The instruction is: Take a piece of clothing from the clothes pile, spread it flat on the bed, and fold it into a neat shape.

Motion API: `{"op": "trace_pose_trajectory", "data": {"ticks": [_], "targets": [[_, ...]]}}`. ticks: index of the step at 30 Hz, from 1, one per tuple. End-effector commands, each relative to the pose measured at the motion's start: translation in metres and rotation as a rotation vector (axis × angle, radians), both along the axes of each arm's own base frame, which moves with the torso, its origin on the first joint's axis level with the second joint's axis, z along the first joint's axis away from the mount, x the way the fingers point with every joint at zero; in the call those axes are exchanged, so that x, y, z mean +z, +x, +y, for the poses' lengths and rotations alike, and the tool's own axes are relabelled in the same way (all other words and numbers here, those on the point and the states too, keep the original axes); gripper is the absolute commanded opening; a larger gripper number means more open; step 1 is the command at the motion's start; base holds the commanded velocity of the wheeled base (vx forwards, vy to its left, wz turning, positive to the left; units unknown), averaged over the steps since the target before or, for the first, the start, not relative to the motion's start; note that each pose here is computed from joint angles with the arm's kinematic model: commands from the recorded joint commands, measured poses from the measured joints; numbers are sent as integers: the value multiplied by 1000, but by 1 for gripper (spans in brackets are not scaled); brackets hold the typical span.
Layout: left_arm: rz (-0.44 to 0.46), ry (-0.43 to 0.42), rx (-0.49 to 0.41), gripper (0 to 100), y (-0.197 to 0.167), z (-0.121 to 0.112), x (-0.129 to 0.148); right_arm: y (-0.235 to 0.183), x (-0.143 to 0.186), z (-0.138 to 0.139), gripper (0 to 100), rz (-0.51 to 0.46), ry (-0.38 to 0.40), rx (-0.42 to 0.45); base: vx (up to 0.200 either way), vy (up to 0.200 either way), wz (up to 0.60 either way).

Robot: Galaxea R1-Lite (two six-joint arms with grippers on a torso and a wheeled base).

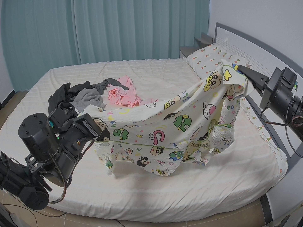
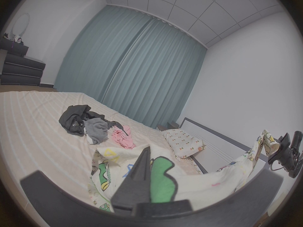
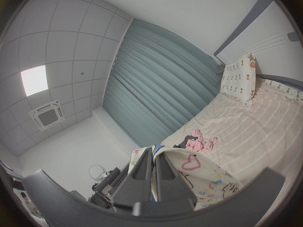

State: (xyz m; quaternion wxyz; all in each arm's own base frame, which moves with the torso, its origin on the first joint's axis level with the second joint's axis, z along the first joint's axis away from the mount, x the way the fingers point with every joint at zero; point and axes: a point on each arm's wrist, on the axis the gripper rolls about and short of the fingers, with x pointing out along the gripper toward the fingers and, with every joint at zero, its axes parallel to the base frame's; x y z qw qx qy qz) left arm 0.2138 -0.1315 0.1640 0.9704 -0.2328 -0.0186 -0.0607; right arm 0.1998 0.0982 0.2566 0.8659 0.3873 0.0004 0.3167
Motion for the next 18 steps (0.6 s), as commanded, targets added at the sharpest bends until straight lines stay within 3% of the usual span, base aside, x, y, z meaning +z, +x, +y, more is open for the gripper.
{"op": "trace_pose_trajectory", "data": {"ticks": [1, 3, 7, 14, 18], "targets": [[-23, -13, 11, 0, -5, 6, 7, -19, 9, -8, 0, -48, 14, 14, -200, 0, 0], [-25, -15, 14, 0, -6, 7, 8, -20, 9, -9, 0, -51, 12, 18, -200, 0, 0], [-66, -34, 49, 0, -13, 12, 19, -39, 20, -18, 0, -127, 10, 34, 0, 0, 0], [-126, -44, 79, 0, -26, 23, 35, -46, 23, -22, 0, -162, -8, 24, 0, 0, 0], [-82, -9, 97, 0, -31, 26, 23, -45, 14, -22, 0, -135, -28, 25, 0, 0, 0]]}}
